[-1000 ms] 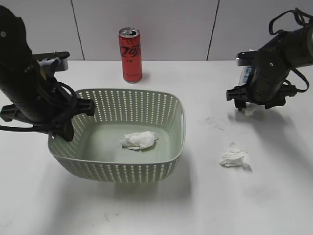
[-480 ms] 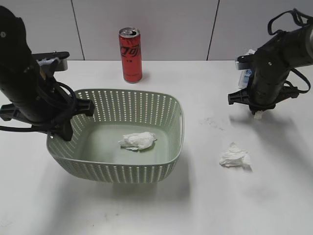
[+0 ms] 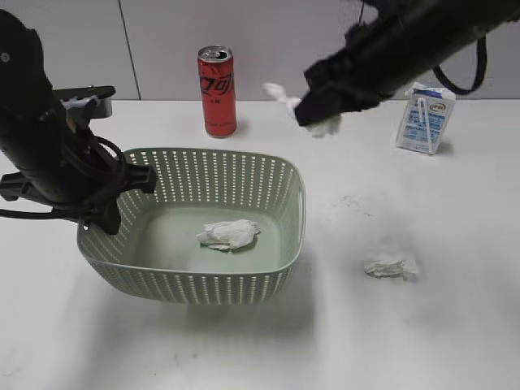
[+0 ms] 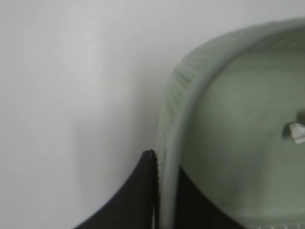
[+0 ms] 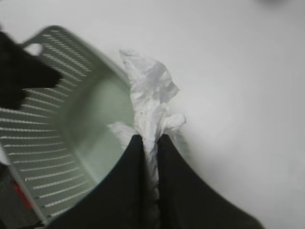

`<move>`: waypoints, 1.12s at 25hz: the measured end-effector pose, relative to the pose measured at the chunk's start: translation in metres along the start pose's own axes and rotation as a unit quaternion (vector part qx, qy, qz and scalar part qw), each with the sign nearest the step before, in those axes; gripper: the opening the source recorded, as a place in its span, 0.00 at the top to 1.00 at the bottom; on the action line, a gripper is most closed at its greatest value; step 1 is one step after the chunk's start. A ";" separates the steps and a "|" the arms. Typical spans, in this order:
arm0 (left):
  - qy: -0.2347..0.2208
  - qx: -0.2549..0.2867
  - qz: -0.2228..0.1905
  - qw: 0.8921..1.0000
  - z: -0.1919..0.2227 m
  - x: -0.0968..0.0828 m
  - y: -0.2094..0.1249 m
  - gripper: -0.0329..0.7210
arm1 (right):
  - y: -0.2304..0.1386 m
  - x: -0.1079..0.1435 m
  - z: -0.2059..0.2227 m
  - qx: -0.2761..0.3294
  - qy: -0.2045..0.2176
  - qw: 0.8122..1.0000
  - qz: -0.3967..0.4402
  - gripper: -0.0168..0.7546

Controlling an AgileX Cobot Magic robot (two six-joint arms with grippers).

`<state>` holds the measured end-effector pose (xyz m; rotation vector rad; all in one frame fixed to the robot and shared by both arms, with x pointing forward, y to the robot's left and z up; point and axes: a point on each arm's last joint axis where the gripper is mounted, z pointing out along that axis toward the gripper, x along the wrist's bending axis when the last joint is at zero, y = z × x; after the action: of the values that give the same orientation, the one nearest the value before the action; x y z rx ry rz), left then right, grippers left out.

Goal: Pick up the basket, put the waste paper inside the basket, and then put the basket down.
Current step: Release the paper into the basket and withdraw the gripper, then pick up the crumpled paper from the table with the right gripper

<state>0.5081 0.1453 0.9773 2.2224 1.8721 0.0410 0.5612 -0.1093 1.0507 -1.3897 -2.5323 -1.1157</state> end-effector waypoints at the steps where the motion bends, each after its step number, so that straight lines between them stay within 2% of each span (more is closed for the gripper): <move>1: 0.000 0.000 0.000 1.000 0.000 0.000 0.000 0.96 | 0.002 0.019 -0.006 -0.011 0.017 0.999 -0.027 0.93; 3: 0.000 0.000 0.000 1.000 0.000 0.000 0.000 0.96 | 0.000 0.049 -0.008 -0.015 0.044 0.997 -0.067 0.93; 6: 0.000 0.000 0.000 1.000 0.000 0.000 0.000 0.96 | -0.007 0.073 0.006 0.006 0.067 0.993 -0.094 0.94; 8: 0.000 0.001 0.000 1.000 0.000 0.000 0.000 0.96 | -0.013 0.080 0.023 0.028 0.076 0.992 -0.101 0.89; 9: 0.000 0.001 0.000 1.000 0.000 0.000 0.000 0.96 | -0.016 0.081 0.031 0.039 0.078 0.991 -0.102 0.83; 10: 0.000 0.001 0.000 1.000 0.000 0.000 0.000 0.96 | -0.020 0.082 0.041 0.053 0.080 0.990 -0.100 0.74; 12: 0.001 0.004 0.000 1.000 0.000 0.000 -0.001 0.96 | -0.024 0.079 0.051 0.073 0.071 0.991 -0.084 0.49; 14: 0.003 0.008 0.000 1.000 0.000 0.000 -0.001 0.96 | -0.022 0.074 0.049 0.090 0.035 0.993 -0.068 0.24; 15: 0.003 0.008 0.001 1.000 0.000 0.001 -0.001 0.96 | -0.020 0.071 0.044 0.100 0.007 0.992 -0.075 0.20; 19: 0.004 0.007 0.002 1.000 0.000 0.001 -0.001 0.96 | -0.010 0.056 0.007 0.124 -0.118 0.981 -0.094 0.17; 22: 0.004 0.005 0.002 1.000 0.000 0.001 -0.001 0.96 | -0.026 0.035 -0.007 0.144 -0.180 0.971 -0.070 0.17; 24: 0.004 0.004 0.002 1.000 0.000 0.001 -0.001 0.96 | -0.053 0.014 0.004 0.162 -0.203 0.965 -0.034 0.17; 28: 0.004 0.004 0.003 1.000 0.000 0.001 -0.001 0.96 | -0.104 -0.028 0.030 0.140 -0.242 0.958 0.068 0.17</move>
<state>0.5076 0.1462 0.9771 2.2360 1.8736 0.0441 0.5088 -0.1464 0.9592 -1.8984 -2.6930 -0.4026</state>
